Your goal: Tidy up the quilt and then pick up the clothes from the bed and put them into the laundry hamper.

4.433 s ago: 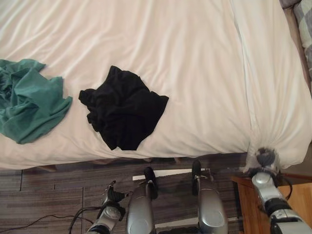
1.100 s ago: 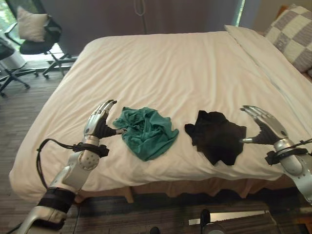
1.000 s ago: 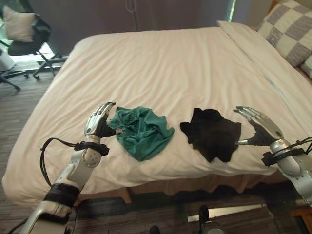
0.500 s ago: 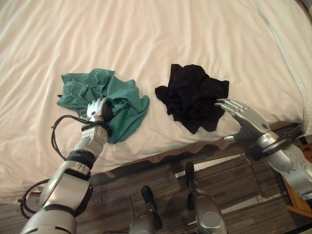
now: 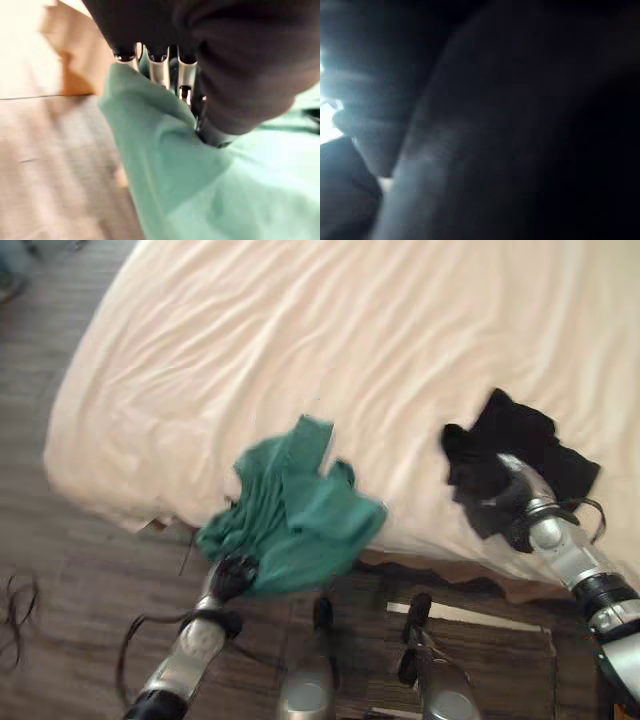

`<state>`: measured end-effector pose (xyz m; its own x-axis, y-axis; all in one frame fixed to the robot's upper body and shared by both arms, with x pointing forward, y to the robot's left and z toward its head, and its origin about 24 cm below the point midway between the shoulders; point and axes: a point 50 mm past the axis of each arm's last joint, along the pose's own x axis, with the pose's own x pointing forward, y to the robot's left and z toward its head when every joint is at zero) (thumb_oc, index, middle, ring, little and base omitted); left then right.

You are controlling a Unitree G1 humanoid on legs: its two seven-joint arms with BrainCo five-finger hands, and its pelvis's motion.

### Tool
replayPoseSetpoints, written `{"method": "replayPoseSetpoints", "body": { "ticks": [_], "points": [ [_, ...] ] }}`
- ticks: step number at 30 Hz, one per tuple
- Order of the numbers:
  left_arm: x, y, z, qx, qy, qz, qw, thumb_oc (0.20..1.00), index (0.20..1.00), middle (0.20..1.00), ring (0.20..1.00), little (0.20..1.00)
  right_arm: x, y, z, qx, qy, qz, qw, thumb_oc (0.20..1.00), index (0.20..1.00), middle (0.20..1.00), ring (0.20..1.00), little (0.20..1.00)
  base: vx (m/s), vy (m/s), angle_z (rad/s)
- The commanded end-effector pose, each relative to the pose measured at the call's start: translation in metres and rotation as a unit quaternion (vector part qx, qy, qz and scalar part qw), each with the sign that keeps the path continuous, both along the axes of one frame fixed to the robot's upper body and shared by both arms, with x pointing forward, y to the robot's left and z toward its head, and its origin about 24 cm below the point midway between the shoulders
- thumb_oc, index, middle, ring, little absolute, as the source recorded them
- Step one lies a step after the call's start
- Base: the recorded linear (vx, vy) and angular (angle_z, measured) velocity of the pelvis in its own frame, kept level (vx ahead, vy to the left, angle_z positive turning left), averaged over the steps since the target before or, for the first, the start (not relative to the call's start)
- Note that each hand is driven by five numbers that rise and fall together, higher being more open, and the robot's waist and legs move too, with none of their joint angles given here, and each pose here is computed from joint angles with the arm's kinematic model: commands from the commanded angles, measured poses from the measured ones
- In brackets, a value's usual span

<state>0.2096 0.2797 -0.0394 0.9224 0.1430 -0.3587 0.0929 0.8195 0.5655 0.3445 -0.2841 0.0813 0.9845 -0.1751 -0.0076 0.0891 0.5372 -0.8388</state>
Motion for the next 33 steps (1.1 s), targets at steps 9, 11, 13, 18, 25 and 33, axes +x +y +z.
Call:
{"method": "replayPoseSetpoints", "body": {
  "ticks": [9, 11, 13, 18, 25, 33],
  "points": [
    [-0.033, 0.040, -0.004, -0.125, 0.005, 0.129, 0.984, 0.200, 0.200, 0.200, 0.200, 0.200, -0.082, 0.057, -0.150, 0.300, 0.254, -0.032, 0.919, 0.200, 0.200, 0.200, 0.200, 0.200, 0.06, -0.091, 0.47],
    [-0.025, 0.035, -0.002, -0.144, -0.015, 0.134, 0.980, 0.200, 0.200, 0.200, 0.200, 0.200, -0.083, 0.072, -0.152, 0.306, 0.254, -0.009, 0.918, 0.200, 0.200, 0.200, 0.200, 0.200, -0.05, -0.037, 0.75],
    [-0.006, 0.013, 0.000, -0.203, -0.059, 0.146, 0.966, 0.200, 0.200, 0.200, 0.200, 0.200, -0.075, 0.127, -0.148, 0.366, 0.243, 0.057, 0.897, 0.200, 0.200, 0.200, 0.200, 0.200, -0.02, 0.096, 1.19],
    [-0.008, -0.007, -0.008, -0.278, -0.067, 0.161, 0.945, 0.200, 0.200, 0.200, 0.200, 0.200, -0.079, 0.204, -0.122, 0.479, 0.227, 0.190, 0.826, 0.200, 0.200, 0.200, 0.200, 0.200, 0.20, 0.231, 0.98],
    [0.020, -0.038, 0.013, -0.254, -0.086, 0.059, 0.962, 0.200, 0.200, 0.200, 0.200, 0.200, -0.094, 0.161, -0.138, 0.566, 0.181, 0.059, 0.802, 0.200, 0.200, 0.200, 0.200, 0.200, 0.14, 0.183, 1.52],
    [0.003, -0.029, -0.019, -0.204, -0.017, 0.119, 0.972, 0.200, 0.200, 0.200, 0.200, 0.200, -0.142, 0.070, -0.158, 0.511, 0.093, -0.150, 0.841, 0.200, 0.200, 0.200, 0.200, 0.200, 0.22, -0.121, 2.65]
  ]
}}
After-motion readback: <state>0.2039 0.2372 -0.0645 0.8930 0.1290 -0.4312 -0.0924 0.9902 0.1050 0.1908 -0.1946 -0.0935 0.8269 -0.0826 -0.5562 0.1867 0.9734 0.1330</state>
